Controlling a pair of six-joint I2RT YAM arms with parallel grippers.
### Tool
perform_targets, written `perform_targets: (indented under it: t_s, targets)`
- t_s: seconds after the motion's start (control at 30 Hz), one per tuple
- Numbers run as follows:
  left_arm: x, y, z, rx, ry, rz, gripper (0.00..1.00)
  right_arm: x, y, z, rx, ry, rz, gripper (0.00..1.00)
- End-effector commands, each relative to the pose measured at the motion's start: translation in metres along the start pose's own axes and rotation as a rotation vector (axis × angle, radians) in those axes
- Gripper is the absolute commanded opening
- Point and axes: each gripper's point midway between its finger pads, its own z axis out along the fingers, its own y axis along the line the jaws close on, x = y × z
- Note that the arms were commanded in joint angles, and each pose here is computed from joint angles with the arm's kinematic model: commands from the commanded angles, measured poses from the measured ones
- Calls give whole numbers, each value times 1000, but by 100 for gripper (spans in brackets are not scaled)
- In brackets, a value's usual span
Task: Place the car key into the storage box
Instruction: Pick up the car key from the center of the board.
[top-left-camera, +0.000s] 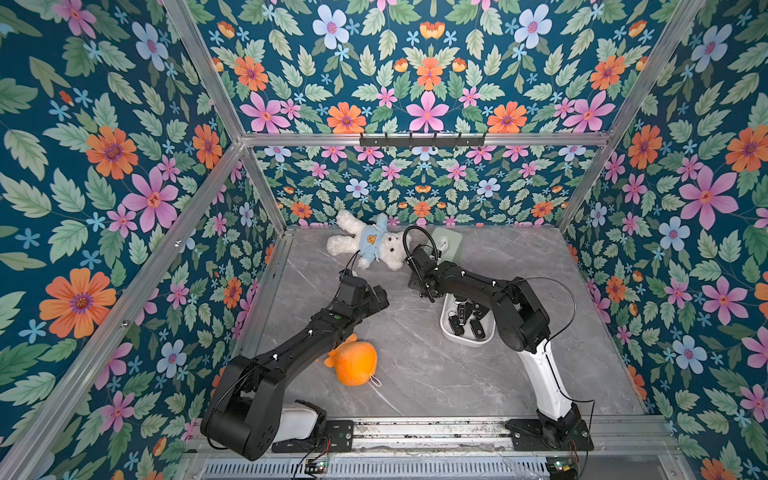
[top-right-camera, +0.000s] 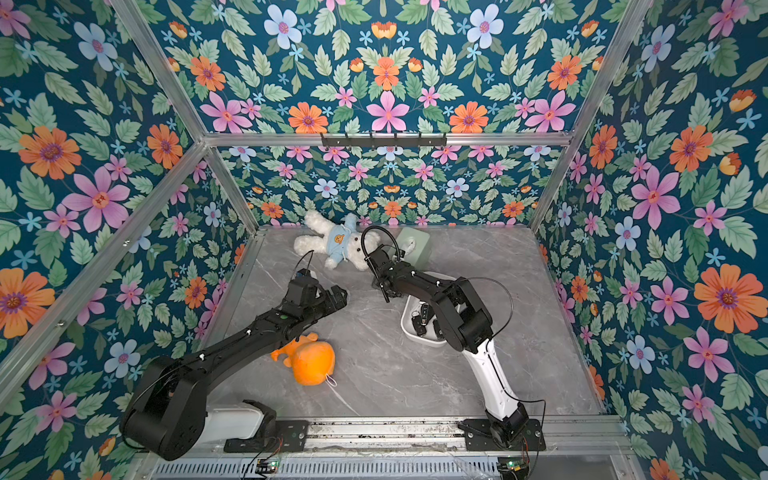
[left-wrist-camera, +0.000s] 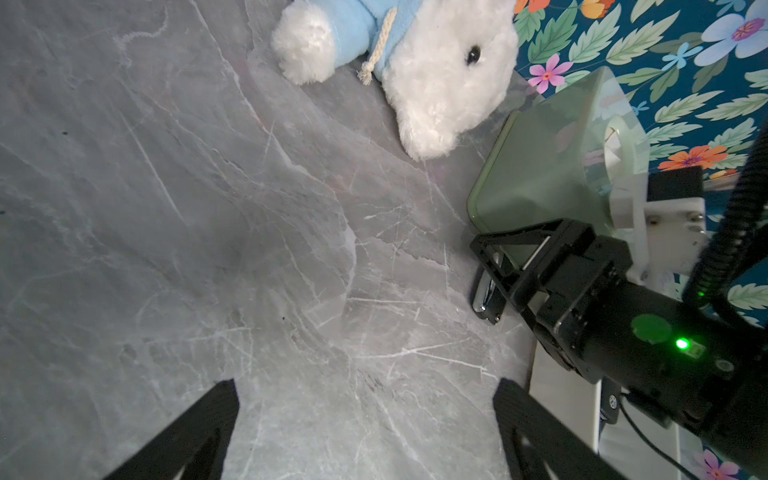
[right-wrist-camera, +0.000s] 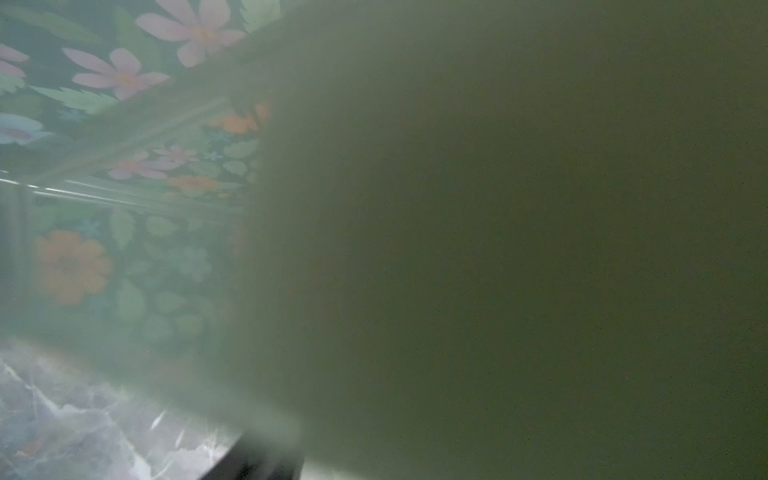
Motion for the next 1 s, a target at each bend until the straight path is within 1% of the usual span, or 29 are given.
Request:
perform_targets:
  t_s: [0.0,0.13,0.37,0.53,0.63,0.73,0.97]
  targets:
    - [-6,-5,-1,20,-22,-3,100,26,-13,5,38,106,-34,66]
    - [-5,-4,0,18,-18,-4,100,30,-13,5,31,126,-54,60]
    - [-4,-5,1,22,-16,-8,100,46,-17,2,45,172,-137,59]
    - [-4,-6,1,29,-14,-12,100,55,-24,1,58,191,-165,59]
    - [-4,-6,1,29,-14,-13,100,57,-28,1,67,192,-176,55]
    - [-4,-6,1,30,-13,-14,100,59,-30,4,76,195,-183,48]
    - [-3,-7,1,30,-9,-14,100,53,-22,2,56,180,-188,36]
